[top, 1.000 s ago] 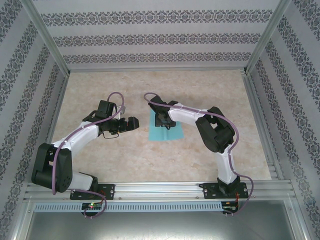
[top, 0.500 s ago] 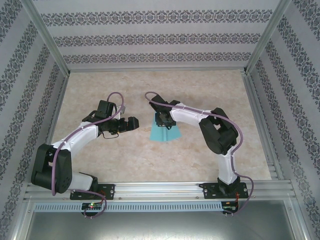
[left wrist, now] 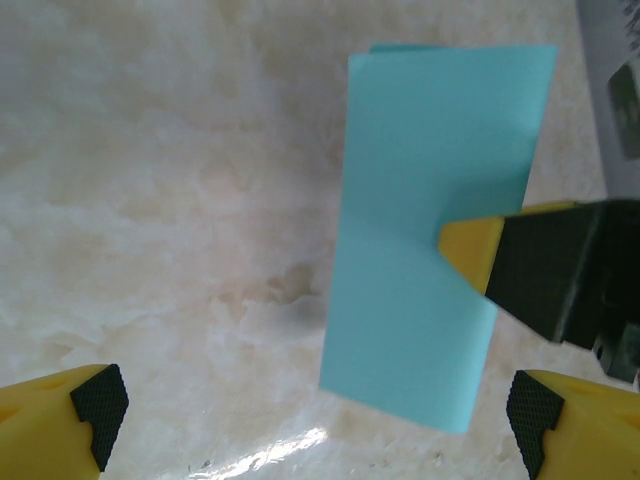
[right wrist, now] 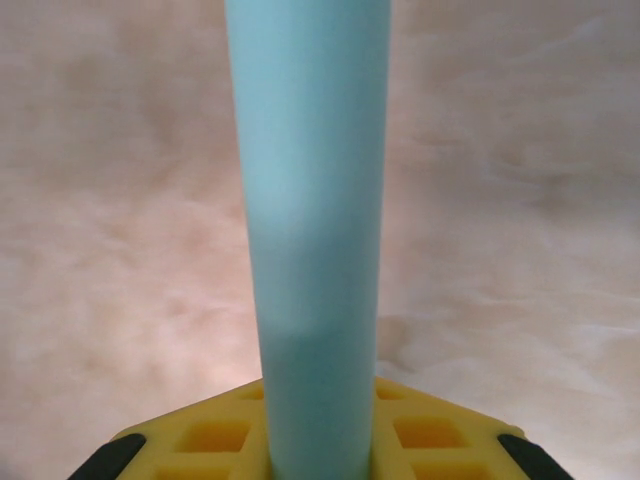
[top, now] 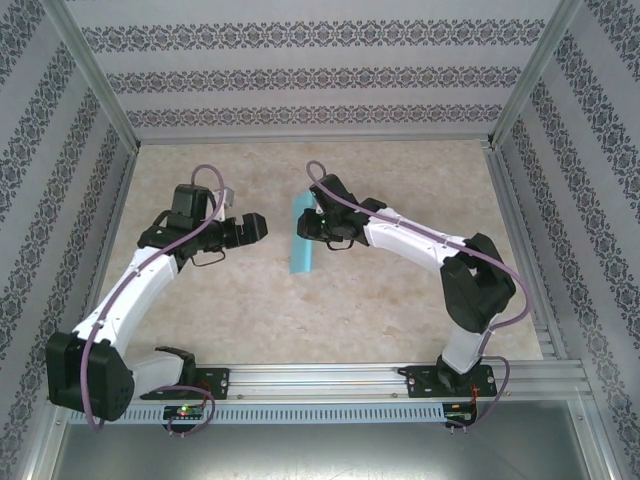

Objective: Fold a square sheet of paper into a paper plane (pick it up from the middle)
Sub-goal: Fold the square sheet of paper in half at the center of the table.

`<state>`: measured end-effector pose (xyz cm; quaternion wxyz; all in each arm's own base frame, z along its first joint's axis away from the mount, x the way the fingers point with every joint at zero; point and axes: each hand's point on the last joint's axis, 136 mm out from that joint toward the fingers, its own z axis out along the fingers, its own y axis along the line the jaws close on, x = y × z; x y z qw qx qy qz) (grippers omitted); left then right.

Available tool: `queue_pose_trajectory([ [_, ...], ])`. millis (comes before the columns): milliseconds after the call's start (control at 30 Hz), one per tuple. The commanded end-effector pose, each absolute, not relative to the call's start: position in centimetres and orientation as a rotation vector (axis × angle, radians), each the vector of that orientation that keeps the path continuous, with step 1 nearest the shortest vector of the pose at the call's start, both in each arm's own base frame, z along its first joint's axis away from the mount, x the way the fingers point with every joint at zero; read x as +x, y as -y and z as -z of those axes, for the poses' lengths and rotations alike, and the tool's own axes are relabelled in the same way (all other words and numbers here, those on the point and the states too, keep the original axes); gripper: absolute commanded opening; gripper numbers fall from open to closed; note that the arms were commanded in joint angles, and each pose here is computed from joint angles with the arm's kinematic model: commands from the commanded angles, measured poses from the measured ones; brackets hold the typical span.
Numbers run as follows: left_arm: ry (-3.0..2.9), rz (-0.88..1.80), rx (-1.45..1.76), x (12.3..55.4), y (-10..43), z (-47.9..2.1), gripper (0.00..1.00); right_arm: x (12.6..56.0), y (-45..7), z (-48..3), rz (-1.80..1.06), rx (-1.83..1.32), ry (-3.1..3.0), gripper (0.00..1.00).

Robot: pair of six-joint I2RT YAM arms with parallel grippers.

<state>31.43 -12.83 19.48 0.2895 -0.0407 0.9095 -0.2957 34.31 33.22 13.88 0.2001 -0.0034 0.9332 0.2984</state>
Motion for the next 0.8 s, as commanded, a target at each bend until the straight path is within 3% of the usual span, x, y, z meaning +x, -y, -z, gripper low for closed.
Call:
queue_pose_trajectory([
  [0,-2.417,0.787,-0.123,30.9,12.1,-21.4,1.0,33.2,-35.7,-17.1,-1.203,-0.01,-2.524,0.24],
  [100,-2.401,0.863,-0.132,31.0,12.8,-21.9,0.99,33.0,-35.7,-16.5,-1.346,0.039,-2.501,0.24],
  [367,-2.462,1.058,-0.21,32.2,15.3,-17.5,0.83,32.0,-33.5,-10.0,-1.304,0.107,-2.615,0.24],
  [533,-2.497,1.09,-0.198,32.8,17.3,-15.0,0.8,31.4,-32.6,-7.6,-1.316,0.096,-2.661,0.25],
  [767,-2.583,1.126,-0.154,33.1,20.2,-11.4,0.6,31.0,-30.9,-4.8,-1.304,0.137,-2.721,0.26],
])
